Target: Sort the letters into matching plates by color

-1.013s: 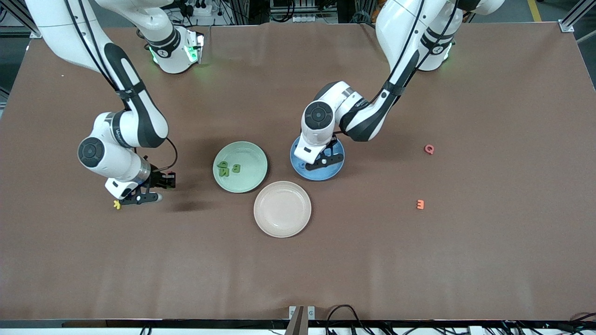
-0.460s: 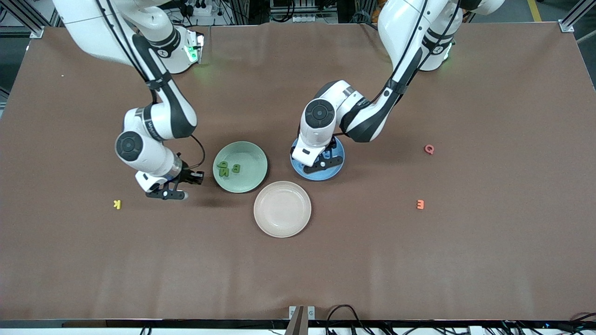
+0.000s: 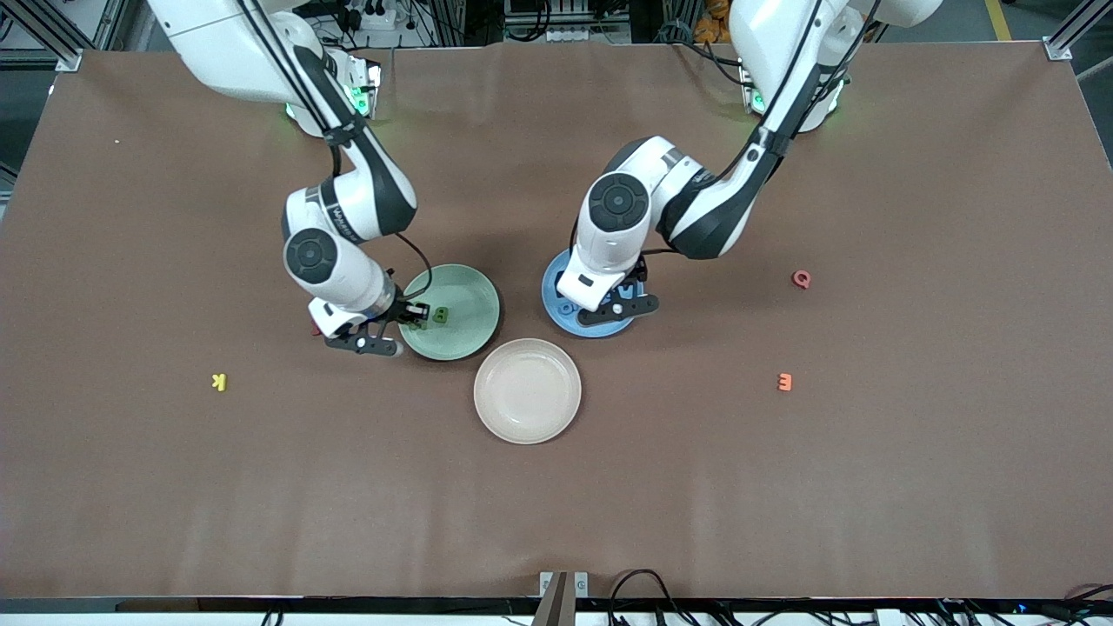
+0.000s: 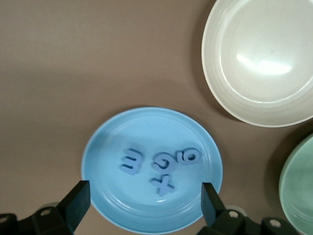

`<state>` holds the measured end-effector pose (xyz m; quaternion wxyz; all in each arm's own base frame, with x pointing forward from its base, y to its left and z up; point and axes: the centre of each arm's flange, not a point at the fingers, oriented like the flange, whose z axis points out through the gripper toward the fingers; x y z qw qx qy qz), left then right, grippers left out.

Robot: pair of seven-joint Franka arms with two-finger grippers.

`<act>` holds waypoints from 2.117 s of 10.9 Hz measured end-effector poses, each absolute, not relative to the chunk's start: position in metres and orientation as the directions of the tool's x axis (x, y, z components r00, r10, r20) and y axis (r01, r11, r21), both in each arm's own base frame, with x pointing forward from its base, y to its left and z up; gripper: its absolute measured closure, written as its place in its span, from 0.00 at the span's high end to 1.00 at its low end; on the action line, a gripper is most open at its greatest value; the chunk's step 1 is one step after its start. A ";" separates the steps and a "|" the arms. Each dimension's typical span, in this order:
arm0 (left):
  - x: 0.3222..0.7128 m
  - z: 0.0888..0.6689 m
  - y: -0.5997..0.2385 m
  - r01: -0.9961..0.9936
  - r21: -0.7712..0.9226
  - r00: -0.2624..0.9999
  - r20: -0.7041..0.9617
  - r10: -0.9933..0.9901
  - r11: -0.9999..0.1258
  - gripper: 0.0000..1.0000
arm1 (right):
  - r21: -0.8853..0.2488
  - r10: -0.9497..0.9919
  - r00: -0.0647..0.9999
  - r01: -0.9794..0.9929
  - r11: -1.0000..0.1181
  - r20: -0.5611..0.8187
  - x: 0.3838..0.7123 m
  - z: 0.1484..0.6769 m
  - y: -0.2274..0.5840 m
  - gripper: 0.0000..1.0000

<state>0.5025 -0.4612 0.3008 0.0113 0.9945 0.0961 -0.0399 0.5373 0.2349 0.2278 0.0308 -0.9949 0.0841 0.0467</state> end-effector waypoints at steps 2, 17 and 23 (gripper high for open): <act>0.513 0.323 -0.443 0.132 0.011 0.988 -0.082 0.131 -0.991 1.00 | -0.044 -0.178 0.978 -0.184 -0.982 -0.111 0.523 0.226 0.264 0.27; 0.582 0.491 -0.246 0.013 0.039 1.000 0.003 0.013 -0.999 1.00 | -0.025 -0.045 0.997 -0.047 -0.999 -0.062 0.579 0.231 0.115 1.00; 0.579 0.558 -0.161 -0.081 -0.002 0.995 0.059 -0.081 -0.997 1.00 | 0.035 -0.086 0.994 -0.084 -0.996 -0.065 0.595 0.239 -0.032 1.00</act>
